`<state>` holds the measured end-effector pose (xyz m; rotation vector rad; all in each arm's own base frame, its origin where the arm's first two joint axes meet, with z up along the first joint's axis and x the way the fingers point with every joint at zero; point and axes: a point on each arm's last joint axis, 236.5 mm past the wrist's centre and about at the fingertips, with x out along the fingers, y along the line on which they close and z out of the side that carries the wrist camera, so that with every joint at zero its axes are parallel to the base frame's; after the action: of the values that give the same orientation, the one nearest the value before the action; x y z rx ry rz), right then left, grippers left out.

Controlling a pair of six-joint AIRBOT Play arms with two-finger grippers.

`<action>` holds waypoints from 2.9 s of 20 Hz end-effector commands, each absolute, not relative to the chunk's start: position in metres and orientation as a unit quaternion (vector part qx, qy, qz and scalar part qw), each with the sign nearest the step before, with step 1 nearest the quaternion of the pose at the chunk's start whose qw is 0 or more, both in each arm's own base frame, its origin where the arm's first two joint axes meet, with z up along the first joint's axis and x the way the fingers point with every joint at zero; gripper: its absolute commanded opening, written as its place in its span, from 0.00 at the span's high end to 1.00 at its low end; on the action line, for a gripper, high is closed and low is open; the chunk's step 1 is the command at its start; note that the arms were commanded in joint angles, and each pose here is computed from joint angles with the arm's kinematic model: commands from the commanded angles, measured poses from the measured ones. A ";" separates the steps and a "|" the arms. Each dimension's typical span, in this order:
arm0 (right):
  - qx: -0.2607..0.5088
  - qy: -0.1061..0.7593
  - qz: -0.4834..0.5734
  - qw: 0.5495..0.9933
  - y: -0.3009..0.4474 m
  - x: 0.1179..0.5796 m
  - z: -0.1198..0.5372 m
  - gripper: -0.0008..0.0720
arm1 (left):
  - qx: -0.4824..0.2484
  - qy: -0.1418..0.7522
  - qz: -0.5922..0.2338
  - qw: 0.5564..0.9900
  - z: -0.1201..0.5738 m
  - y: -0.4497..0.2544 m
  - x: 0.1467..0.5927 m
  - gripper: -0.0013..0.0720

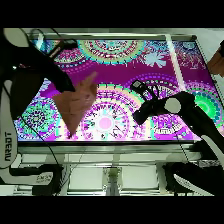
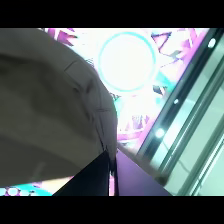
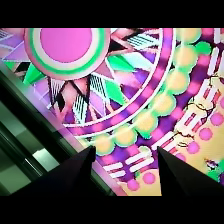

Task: Fold the clothes and pants, and hang the long-sleeved shirts on hangers.

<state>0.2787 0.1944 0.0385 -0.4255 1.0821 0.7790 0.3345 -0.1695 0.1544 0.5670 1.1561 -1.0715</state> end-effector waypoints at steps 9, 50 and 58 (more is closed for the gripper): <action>-0.324 0.479 0.420 0.699 0.172 0.262 0.027 0.24 | 0.422 0.579 -0.456 0.528 0.095 -0.171 0.212 0.97; -0.276 0.279 0.287 0.874 0.182 0.431 0.228 0.99 | 0.233 0.197 -0.194 0.932 0.273 -0.082 0.447 0.97; -0.257 0.439 0.398 0.764 0.198 0.334 0.182 0.99 | 0.194 0.371 -0.282 0.863 0.199 -0.096 0.388 0.97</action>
<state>0.3790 0.1901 0.1999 -0.5815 0.7971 0.7388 0.4171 -0.0931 0.2374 0.4763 0.5697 -0.5114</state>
